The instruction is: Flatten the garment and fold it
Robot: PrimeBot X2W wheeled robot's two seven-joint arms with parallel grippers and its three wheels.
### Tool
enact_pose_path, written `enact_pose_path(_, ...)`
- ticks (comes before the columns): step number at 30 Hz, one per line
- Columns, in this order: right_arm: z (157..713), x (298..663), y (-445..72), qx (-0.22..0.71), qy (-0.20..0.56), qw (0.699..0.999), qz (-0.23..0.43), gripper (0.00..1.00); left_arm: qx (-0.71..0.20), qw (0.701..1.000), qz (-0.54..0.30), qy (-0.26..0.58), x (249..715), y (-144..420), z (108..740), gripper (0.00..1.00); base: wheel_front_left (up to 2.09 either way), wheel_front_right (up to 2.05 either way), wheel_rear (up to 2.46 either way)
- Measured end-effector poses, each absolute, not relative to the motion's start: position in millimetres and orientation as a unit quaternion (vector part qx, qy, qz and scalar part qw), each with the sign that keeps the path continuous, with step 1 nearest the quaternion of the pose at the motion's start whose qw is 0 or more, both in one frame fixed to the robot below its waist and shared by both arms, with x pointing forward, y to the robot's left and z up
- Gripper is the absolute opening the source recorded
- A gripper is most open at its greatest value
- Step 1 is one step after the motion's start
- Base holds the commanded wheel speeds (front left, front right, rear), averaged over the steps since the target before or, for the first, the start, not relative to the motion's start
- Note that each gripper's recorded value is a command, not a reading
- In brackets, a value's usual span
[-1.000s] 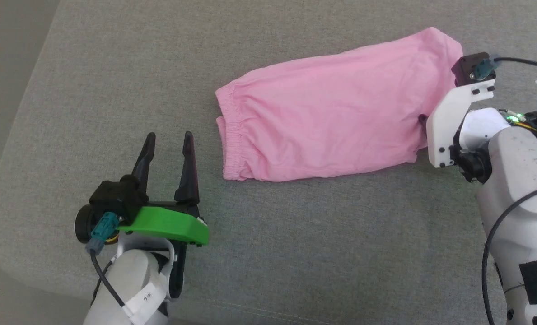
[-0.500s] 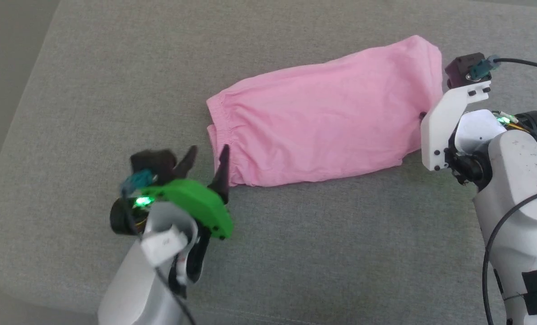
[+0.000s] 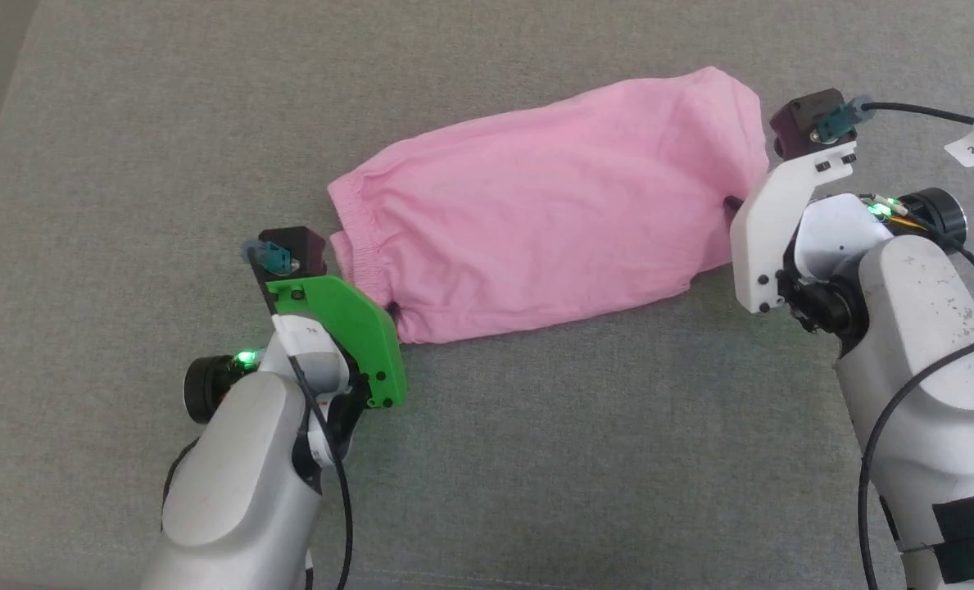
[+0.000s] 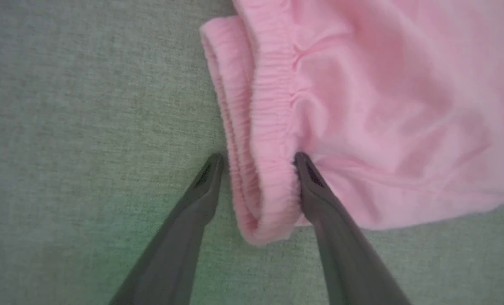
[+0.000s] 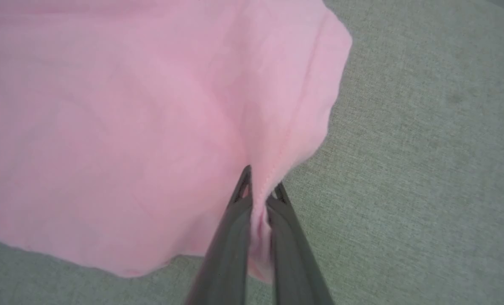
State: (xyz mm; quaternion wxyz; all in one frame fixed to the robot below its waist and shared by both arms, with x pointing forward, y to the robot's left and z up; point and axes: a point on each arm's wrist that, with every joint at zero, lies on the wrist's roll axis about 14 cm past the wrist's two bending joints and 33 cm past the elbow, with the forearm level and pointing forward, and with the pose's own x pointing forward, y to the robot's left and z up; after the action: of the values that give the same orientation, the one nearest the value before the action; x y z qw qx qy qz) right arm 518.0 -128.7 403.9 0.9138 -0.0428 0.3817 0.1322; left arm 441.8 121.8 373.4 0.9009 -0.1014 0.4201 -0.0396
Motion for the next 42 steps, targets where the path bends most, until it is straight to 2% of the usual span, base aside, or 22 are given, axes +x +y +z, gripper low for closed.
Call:
enact_pose_path(8,396.2,516.0,-142.8,-0.038,0.388,0.913,0.120,0.00,-0.153,0.911,-0.058,0.378,453.2,115.4,385.6,0.00,0.00,0.00,0.00)
enact_pose_path(14,399.0,498.0,-150.6,-0.020,0.383,0.916,0.116,0.00,-0.176,0.921,-0.061,0.342,449.8,119.5,408.1,0.00,0.00,0.00,0.00)
enact_pose_path(21,401.6,449.8,-161.0,0.014,0.387,0.915,0.112,0.00,-0.184,0.920,-0.063,0.341,422.3,123.0,417.4,0.00,0.00,0.00,0.00)
enact_pose_path(31,388.2,377.5,-174.2,0.071,0.420,0.902,0.074,0.00,-0.207,0.884,-0.060,0.415,376.3,114.5,386.1,0.00,0.00,0.00,0.00)
enact_pose_path(32,386.8,373.9,-174.0,0.076,0.421,0.901,0.070,0.00,-0.209,0.883,-0.058,0.417,375.6,114.8,384.5,0.16,0.00,0.00,0.00)
enact_pose_path(33,386.9,372.5,-173.3,0.080,0.419,0.902,0.068,0.22,-0.211,0.882,-0.058,0.417,375.8,114.8,384.2,1.00,0.00,0.00,0.00)
enact_pose_path(34,387.4,372.1,-172.3,0.082,0.417,0.902,0.068,0.95,-0.212,0.882,-0.056,0.418,375.7,115.4,383.7,1.00,0.00,0.00,0.00)
enact_pose_path(35,388.3,371.9,-171.4,0.085,0.415,0.903,0.068,1.00,-0.215,0.881,-0.055,0.418,375.4,116.1,383.5,1.00,0.00,0.00,0.00)
enact_pose_path(42,414.2,378.2,-180.2,0.122,0.368,0.920,0.055,1.00,-0.235,0.892,-0.051,0.384,382.6,128.1,405.9,1.00,0.00,0.00,0.00)
